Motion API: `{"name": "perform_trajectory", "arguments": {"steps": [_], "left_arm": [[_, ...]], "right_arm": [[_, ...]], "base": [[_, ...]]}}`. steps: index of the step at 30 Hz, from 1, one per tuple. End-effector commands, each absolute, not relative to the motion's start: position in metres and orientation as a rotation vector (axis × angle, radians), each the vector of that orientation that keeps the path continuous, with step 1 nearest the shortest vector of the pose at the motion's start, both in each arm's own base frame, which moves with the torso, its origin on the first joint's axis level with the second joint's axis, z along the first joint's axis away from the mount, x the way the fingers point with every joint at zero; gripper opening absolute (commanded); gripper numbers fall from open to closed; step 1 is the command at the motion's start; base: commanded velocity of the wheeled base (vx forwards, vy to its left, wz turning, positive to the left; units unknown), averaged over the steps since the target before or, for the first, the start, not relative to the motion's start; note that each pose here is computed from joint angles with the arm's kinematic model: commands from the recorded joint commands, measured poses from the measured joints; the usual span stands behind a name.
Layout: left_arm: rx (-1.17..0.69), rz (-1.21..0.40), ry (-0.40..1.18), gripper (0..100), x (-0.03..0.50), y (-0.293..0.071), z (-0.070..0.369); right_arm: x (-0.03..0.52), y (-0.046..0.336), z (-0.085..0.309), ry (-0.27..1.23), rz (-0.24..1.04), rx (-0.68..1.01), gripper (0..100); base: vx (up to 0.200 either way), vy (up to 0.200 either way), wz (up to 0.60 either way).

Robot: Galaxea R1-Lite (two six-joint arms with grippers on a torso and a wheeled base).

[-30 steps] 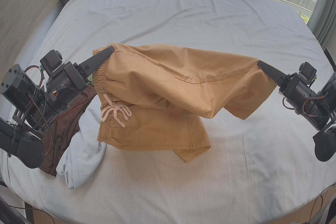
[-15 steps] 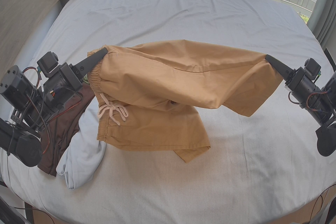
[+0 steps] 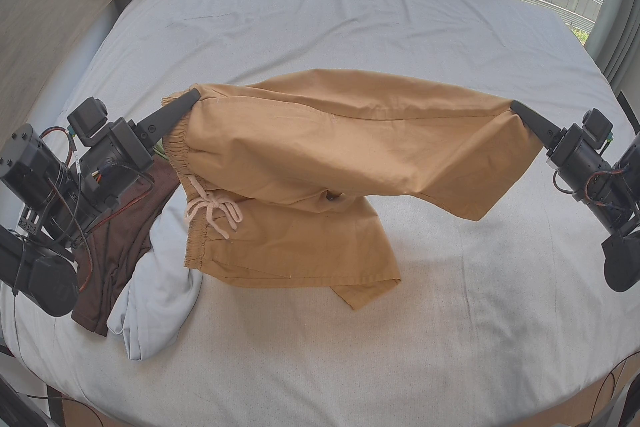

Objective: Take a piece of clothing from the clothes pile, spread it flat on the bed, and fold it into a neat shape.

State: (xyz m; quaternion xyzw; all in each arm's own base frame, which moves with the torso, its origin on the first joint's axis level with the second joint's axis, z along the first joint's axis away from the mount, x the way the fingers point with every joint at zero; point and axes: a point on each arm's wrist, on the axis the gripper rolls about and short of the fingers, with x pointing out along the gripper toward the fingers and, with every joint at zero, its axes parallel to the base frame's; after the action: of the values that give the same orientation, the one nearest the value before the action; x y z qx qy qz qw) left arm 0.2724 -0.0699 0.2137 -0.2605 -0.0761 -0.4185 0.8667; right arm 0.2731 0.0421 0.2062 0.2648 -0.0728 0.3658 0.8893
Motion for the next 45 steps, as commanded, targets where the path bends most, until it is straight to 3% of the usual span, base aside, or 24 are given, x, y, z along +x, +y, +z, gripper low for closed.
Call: {"name": "perform_trajectory", "arguments": {"steps": [1,45], "left_arm": [[-0.546,-0.869,-0.156,0,0.274,-0.069,0.212],[-0.539,-0.835,-0.181,0,0.280,-0.059,0.215]], "right_arm": [[0.281,0.039,0.201,-0.138,0.740,0.554,0],[0.291,0.027,0.193,-0.128,0.695,0.555,0]], "base": [[0.000,0.000,0.00],[0.000,0.000,0.00]]}}
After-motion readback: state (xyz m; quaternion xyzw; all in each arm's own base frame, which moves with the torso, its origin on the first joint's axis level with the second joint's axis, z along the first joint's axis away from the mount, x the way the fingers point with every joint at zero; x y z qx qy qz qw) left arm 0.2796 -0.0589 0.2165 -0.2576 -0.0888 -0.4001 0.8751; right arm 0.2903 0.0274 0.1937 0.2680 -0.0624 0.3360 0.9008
